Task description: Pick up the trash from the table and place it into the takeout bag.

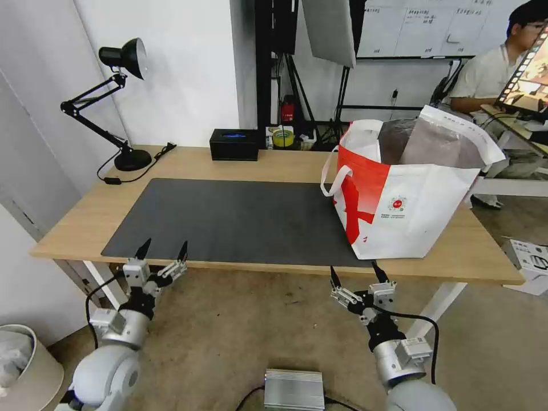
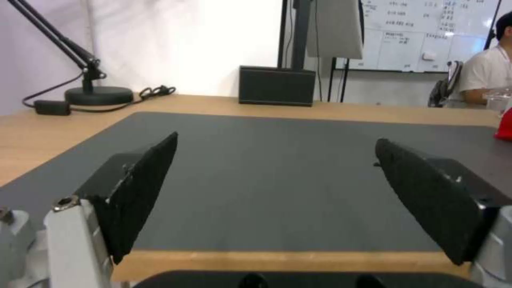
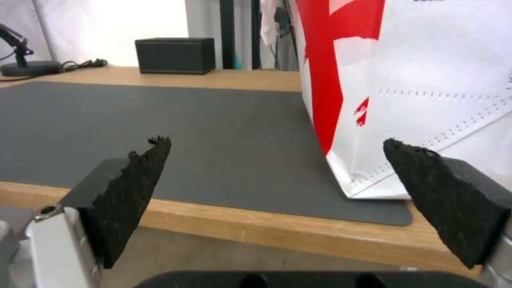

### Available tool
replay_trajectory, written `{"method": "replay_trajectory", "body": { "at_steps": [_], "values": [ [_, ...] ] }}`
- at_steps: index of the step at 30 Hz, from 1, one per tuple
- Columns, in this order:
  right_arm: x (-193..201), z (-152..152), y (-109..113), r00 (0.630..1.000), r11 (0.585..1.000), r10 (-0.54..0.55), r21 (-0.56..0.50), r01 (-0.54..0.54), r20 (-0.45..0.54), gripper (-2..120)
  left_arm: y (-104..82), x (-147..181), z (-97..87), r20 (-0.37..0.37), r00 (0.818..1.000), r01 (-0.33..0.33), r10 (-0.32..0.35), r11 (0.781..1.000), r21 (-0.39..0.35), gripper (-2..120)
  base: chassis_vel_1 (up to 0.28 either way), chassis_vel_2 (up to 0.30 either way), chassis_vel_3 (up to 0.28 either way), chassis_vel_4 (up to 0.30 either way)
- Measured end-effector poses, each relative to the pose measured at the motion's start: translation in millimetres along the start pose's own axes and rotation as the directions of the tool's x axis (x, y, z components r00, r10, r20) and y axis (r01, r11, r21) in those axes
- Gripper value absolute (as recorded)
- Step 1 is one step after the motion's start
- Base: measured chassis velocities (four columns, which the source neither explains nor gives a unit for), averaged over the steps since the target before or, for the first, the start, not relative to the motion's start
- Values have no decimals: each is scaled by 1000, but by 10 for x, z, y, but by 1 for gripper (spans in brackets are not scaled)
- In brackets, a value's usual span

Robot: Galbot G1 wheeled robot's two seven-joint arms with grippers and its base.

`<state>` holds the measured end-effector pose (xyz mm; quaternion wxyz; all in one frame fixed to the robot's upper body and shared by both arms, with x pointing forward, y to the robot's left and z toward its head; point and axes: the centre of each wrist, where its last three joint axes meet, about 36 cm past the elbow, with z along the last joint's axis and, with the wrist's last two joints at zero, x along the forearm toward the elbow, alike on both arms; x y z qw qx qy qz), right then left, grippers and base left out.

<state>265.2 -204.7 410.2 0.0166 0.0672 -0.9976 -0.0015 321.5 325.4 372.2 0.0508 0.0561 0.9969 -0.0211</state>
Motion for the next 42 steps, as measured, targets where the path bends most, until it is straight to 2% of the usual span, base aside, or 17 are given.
{"method": "replay_trajectory", "body": {
  "at_steps": [4,12,42],
  "values": [
    [0,0,0,1000,1000,0,0,0,0,100,54,71,44,0,1000,0,0,1000,9,100,0,0,0,0],
    [0,0,0,1000,1000,0,0,0,0,100,28,170,101,1,1000,-14,14,999,31,100,0,0,0,0],
    [0,0,0,1000,1000,0,0,0,0,100,15,157,94,2,1000,-18,18,999,33,100,0,0,0,0]
  ]
}}
